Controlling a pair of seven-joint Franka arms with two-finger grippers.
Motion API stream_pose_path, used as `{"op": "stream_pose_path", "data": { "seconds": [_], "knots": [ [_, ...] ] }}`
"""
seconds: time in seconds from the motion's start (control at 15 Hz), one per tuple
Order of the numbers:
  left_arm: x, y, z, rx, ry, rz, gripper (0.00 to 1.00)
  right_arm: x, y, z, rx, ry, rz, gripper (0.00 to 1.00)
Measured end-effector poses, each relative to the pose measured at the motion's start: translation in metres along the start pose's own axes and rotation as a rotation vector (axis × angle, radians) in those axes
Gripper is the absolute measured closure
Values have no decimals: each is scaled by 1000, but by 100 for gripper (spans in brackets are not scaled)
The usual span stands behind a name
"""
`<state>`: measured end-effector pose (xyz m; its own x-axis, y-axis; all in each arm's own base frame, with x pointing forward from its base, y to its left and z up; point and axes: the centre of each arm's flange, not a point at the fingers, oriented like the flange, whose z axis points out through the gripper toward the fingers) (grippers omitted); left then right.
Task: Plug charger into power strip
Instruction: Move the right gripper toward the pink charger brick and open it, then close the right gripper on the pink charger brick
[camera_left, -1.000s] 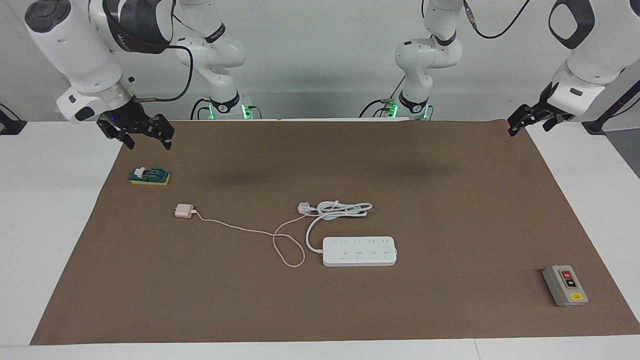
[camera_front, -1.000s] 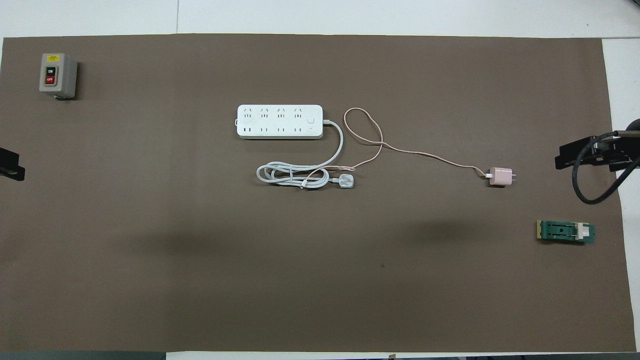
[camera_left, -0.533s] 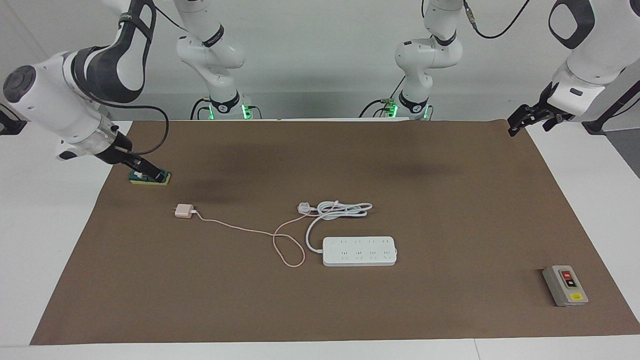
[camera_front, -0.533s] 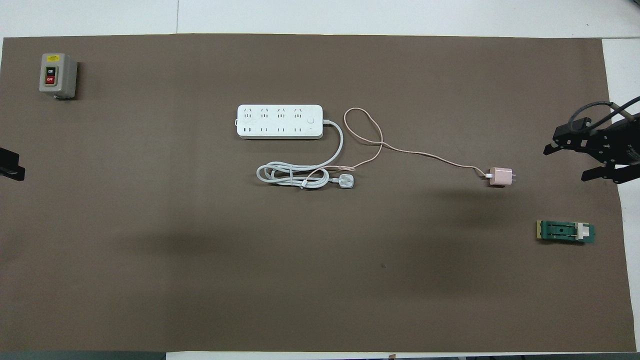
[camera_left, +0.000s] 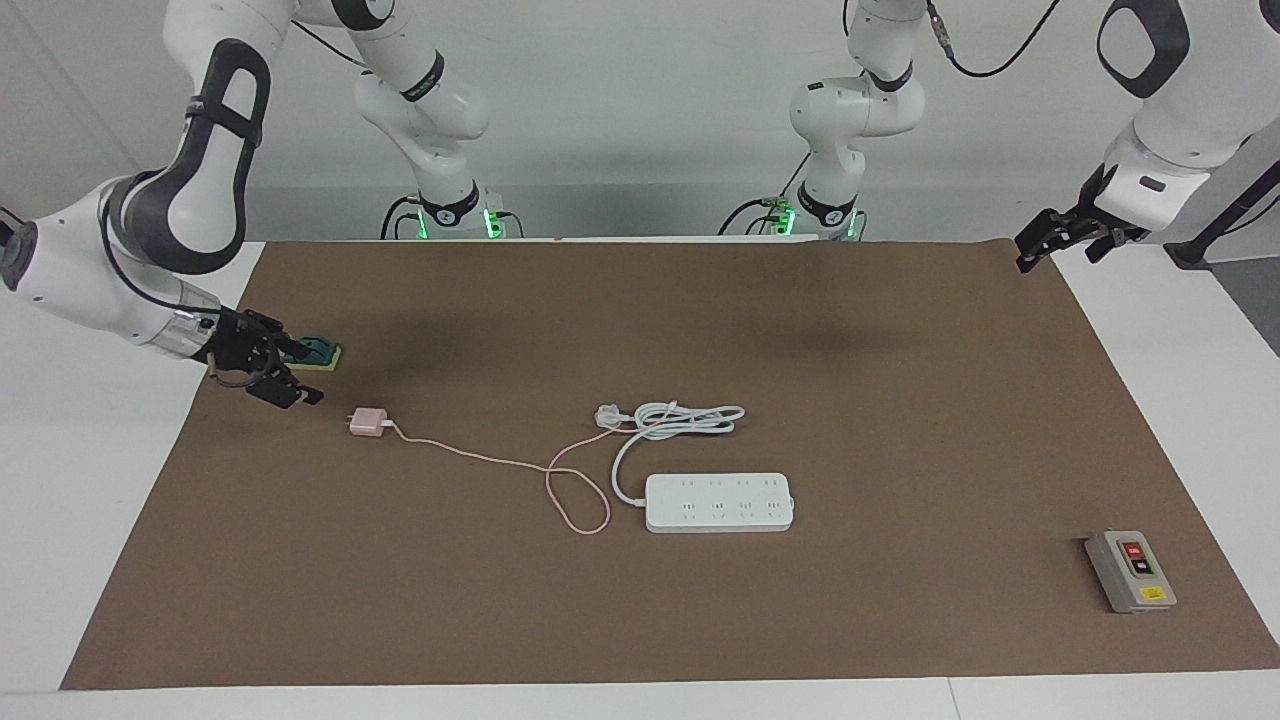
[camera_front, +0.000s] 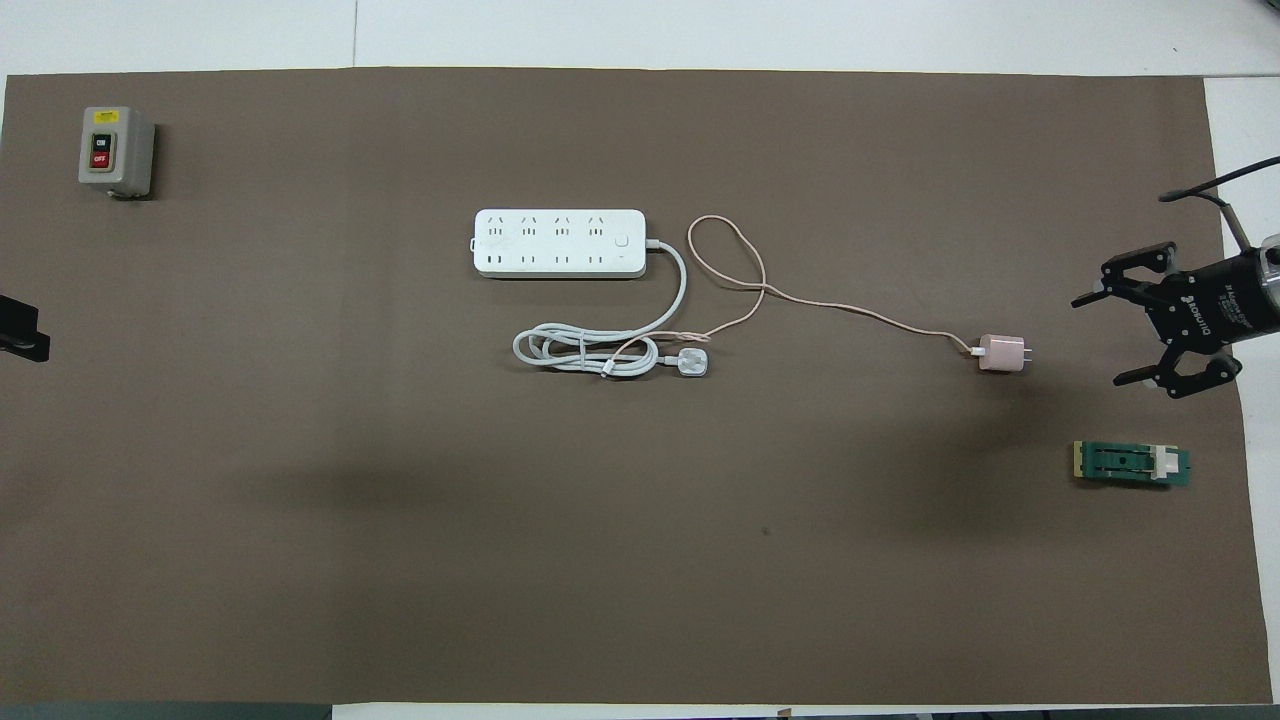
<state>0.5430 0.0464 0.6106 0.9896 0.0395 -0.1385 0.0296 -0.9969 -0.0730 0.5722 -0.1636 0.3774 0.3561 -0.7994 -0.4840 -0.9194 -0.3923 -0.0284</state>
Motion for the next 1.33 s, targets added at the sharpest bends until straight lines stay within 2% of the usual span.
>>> {"op": "stream_pose_path", "data": {
  "seconds": [0.2, 0.4, 0.67, 1.0, 1.33],
  "knots": [
    [0, 0, 0, 0, 0, 0, 0, 22, 1, 38, -40, -57, 97, 0],
    [0, 0, 0, 0, 0, 0, 0, 33, -3, 62, -23, -115, 169, 0],
    [0, 0, 0, 0, 0, 0, 0, 36, -9, 65, 44, -118, 214, 0],
    [0, 0, 0, 0, 0, 0, 0, 39, -8, 85, 54, -136, 235, 0],
    [0, 0, 0, 0, 0, 0, 0, 43, -5, 98, 72, -102, 234, 0]
  ]
}}
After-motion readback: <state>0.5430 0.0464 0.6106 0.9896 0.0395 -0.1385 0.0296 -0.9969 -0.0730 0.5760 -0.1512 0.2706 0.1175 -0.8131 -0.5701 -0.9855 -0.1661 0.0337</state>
